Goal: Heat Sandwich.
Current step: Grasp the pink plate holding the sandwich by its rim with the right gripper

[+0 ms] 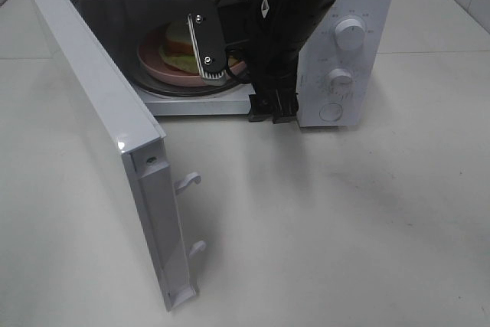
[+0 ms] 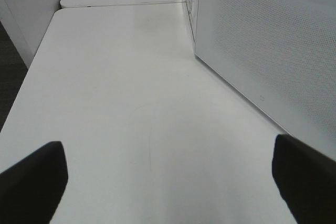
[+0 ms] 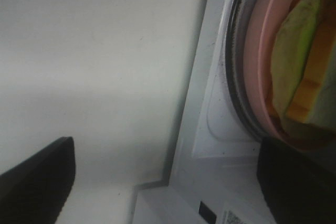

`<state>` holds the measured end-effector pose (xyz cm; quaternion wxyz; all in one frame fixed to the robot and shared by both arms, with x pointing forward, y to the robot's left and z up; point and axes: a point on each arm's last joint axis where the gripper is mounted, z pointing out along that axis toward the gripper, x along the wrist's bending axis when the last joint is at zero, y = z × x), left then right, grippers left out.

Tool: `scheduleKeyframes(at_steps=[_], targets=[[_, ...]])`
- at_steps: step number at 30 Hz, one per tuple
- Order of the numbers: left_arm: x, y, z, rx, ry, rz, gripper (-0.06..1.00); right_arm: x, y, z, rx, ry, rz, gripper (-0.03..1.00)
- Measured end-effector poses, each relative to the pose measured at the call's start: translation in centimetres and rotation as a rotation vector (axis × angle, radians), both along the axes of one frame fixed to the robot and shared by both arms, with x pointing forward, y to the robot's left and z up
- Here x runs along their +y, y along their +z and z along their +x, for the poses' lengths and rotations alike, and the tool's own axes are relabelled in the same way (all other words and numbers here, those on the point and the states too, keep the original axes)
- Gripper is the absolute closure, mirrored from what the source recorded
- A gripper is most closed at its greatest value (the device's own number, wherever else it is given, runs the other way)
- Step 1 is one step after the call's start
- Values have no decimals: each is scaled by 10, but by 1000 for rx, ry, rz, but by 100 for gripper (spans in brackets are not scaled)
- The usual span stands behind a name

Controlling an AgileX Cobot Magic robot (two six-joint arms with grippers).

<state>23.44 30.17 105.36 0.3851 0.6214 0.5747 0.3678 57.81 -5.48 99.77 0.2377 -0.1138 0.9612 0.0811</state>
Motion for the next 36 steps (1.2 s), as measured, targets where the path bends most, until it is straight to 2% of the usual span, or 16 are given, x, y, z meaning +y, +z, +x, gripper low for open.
scheduleKeyframes(at_steps=[36], targets=[[0,0,0,0,0,0,-5,48,-53,57,-19,-35,65,11]])
